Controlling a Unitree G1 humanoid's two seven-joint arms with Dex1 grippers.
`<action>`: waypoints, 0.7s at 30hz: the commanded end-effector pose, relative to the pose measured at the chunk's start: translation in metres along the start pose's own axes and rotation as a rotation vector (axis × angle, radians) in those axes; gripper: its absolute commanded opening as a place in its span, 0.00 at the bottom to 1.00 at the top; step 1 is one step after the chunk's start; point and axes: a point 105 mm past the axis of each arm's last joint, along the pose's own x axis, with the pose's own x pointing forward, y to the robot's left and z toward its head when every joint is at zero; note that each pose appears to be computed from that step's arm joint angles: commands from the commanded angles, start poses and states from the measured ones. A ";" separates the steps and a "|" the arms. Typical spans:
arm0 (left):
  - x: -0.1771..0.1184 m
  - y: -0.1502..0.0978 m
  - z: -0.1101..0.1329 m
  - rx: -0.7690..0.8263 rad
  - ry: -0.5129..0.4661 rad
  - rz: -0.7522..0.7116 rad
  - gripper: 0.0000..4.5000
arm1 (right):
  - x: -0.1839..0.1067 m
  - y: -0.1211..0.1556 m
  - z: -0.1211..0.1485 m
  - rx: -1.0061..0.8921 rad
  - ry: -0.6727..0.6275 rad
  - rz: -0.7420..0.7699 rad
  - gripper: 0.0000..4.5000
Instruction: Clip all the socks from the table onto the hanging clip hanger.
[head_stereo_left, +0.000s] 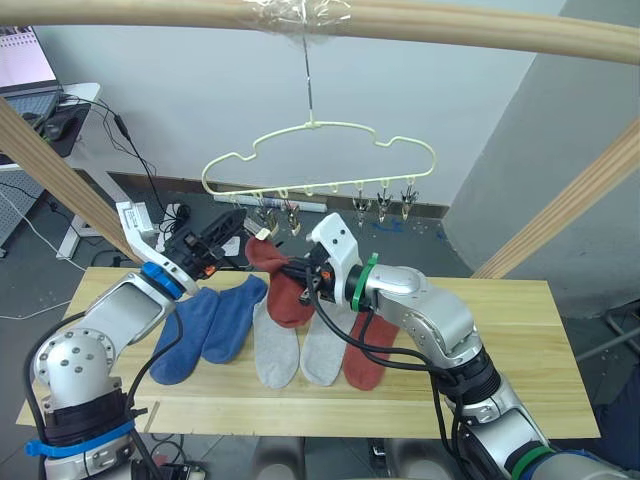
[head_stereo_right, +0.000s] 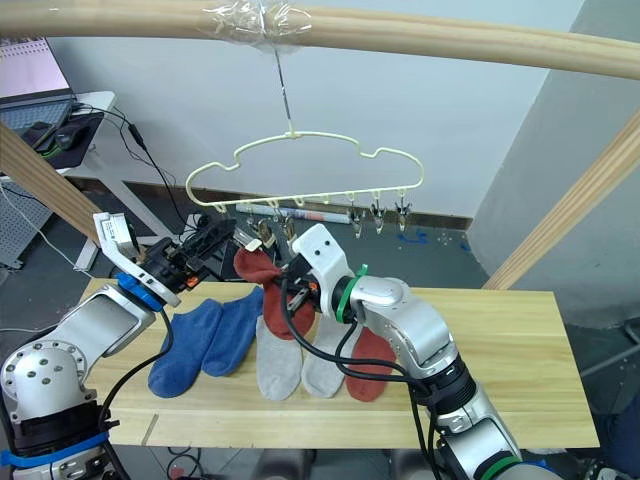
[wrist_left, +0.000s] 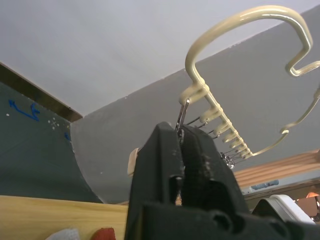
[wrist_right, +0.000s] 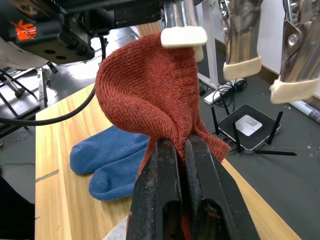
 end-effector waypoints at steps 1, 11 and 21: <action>-0.003 -0.011 0.005 0.047 -0.013 -0.031 0.42 | 0.001 0.000 0.017 -0.022 -0.061 -0.001 0.00; -0.014 0.013 0.016 0.203 -0.038 0.112 0.75 | 0.016 0.021 0.003 0.164 -0.056 0.101 0.13; -0.012 0.004 0.001 0.449 0.050 0.082 0.75 | 0.020 0.010 -0.017 0.129 0.003 0.041 0.90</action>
